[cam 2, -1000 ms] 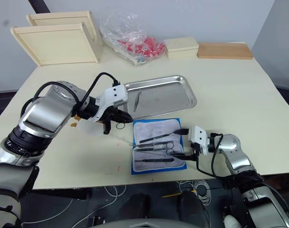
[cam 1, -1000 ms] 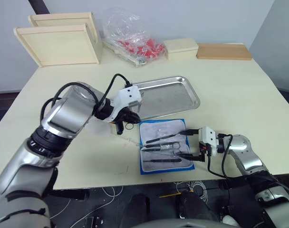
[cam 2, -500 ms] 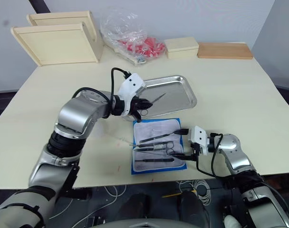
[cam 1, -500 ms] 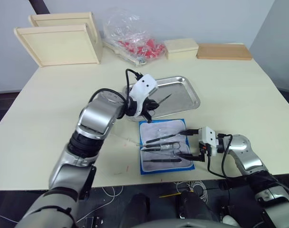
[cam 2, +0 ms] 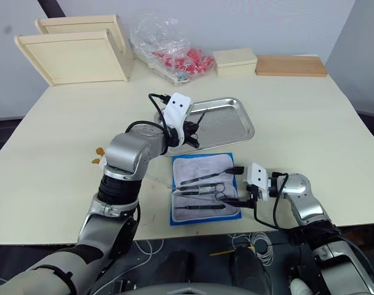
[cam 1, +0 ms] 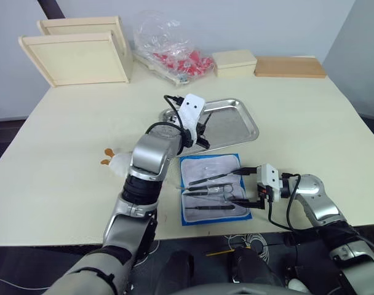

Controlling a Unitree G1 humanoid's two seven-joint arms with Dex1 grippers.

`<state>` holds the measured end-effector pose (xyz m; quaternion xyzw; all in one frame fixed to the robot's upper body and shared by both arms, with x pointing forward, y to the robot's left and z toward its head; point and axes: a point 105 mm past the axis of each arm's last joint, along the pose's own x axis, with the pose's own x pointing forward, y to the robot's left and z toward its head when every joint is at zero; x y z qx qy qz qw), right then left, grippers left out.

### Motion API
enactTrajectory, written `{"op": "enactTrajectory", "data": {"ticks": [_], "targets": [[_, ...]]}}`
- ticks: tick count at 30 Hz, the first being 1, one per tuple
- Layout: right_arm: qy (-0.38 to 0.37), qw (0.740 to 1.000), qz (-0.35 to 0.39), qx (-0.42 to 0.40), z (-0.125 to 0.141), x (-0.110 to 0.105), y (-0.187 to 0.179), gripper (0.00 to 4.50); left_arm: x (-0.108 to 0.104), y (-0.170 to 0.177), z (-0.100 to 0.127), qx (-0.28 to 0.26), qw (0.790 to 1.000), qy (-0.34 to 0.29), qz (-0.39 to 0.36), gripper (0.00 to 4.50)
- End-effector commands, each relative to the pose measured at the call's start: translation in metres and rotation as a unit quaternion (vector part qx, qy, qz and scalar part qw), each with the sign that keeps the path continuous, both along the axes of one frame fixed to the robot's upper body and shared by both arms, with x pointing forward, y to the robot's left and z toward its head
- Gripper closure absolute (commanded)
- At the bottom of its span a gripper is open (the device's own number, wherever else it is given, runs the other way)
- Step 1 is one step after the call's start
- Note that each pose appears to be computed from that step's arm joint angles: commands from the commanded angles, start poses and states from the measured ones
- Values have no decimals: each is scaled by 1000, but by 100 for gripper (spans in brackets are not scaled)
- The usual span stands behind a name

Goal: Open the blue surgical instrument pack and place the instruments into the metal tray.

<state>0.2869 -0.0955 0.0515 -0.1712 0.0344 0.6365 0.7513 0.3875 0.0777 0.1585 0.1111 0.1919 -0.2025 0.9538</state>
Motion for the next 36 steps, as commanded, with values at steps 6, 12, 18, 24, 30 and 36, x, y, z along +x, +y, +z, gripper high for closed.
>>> {"op": "enactTrajectory", "data": {"ticks": [6,12,18,24,30,36], "targets": [[64,996,-3,-68,-43,-14,-9,0,13,14,0,-39,996,-18,80,443],[64,996,-6,-67,-43,-13,-9,0,21,17,-9,-68,990,-6,124,443],[63,996,-8,-65,-43,-14,-8,0,26,16,-23,-73,986,14,151,443],[63,996,-10,-63,-44,-14,-8,0,31,22,-37,-66,978,45,192,443],[63,996,-12,-64,-44,-15,-9,0,34,23,-43,-76,972,59,214,443],[62,996,-12,-65,-44,-15,-9,0,35,31,-44,-72,967,62,238,389]]}}
